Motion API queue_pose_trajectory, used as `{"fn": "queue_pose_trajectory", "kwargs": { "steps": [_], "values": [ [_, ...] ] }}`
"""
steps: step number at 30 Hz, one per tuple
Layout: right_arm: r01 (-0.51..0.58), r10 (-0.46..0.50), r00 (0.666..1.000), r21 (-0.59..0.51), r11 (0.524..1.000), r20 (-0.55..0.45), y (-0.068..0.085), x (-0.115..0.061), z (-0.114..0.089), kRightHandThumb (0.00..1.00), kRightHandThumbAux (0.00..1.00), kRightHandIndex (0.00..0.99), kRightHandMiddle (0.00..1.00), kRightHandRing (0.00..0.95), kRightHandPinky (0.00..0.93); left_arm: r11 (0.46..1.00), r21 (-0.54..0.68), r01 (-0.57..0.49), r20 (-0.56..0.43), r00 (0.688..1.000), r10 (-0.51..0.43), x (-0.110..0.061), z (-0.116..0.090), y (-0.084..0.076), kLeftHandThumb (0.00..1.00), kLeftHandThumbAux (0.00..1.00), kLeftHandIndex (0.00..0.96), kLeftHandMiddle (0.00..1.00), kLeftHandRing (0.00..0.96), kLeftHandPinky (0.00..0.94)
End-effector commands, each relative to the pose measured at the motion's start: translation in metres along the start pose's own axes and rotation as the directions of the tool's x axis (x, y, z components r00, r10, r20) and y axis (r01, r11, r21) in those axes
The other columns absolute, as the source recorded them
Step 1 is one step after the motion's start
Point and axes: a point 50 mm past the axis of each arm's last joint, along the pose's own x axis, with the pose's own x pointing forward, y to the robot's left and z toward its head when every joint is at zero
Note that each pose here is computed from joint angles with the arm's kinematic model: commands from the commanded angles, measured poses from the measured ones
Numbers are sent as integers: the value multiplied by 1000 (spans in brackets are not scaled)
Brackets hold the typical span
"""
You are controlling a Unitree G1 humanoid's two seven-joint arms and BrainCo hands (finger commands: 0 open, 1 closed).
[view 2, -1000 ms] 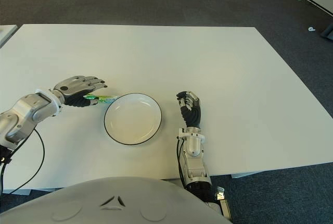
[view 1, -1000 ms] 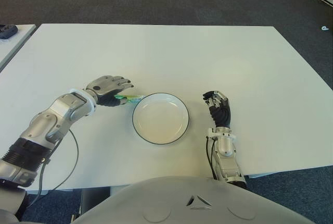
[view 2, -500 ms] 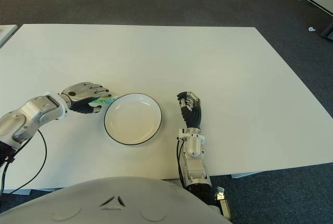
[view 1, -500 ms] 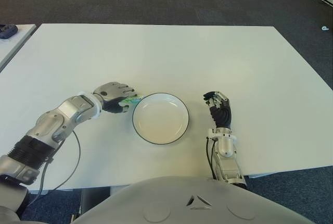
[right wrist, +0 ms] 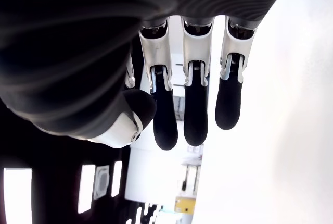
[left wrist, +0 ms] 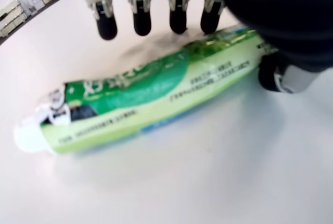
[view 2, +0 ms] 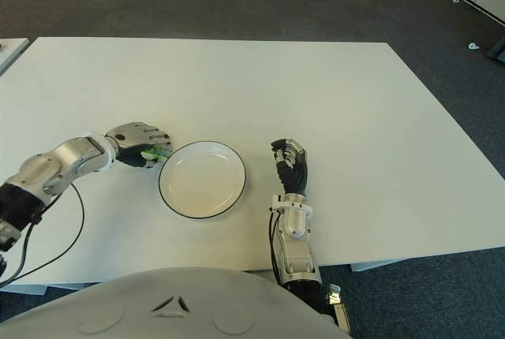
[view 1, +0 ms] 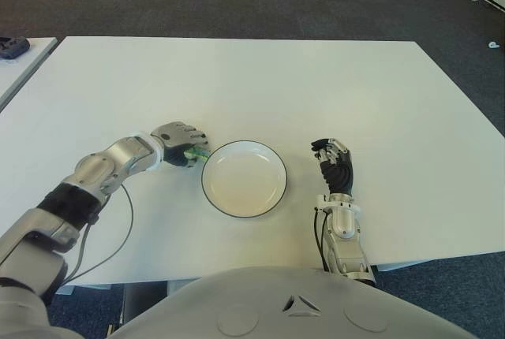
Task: Put the toothpaste on the table into the plate.
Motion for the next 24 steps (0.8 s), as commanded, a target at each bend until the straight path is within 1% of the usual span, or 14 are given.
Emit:
{"fn": "queue_pose_trajectory", "kwargs": {
  "steps": [1, 7, 13, 18, 21, 24],
  "values": [
    [4, -4, 1000, 2, 1000, -28, -1, -2, -2, 702, 733, 426, 451, 422, 434, 976, 4, 218, -25, 976, -217, 16, 2, -42, 455, 295, 0, 0, 0, 31],
    [5, -5, 1000, 8, 1000, -19, -2, -2, -2, 702, 733, 427, 459, 435, 455, 968, -33, 250, -55, 966, -251, 23, -5, -52, 447, 283, 0, 0, 0, 37],
    [8, -8, 1000, 6, 1000, -16, -3, -3, -2, 703, 733, 427, 460, 437, 446, 962, -85, 260, -71, 961, -266, 27, -7, -58, 444, 273, 0, 0, 0, 38],
    [9, -8, 1000, 13, 1000, -9, -3, -3, -1, 703, 733, 427, 462, 440, 457, 956, -129, 263, -73, 959, -273, 30, -6, -63, 442, 273, 0, 0, 0, 61],
    [7, -7, 1000, 13, 1000, -6, -3, -3, -1, 703, 733, 427, 463, 441, 456, 952, -163, 260, -82, 958, -276, 32, -3, -72, 441, 278, 0, 4, 7, 90],
    [7, -7, 1000, 11, 1000, -6, -3, -4, -1, 703, 733, 427, 461, 438, 449, 949, -182, 258, -88, 957, -278, 33, -3, -74, 443, 284, 0, 18, 23, 109]
  ]
}}
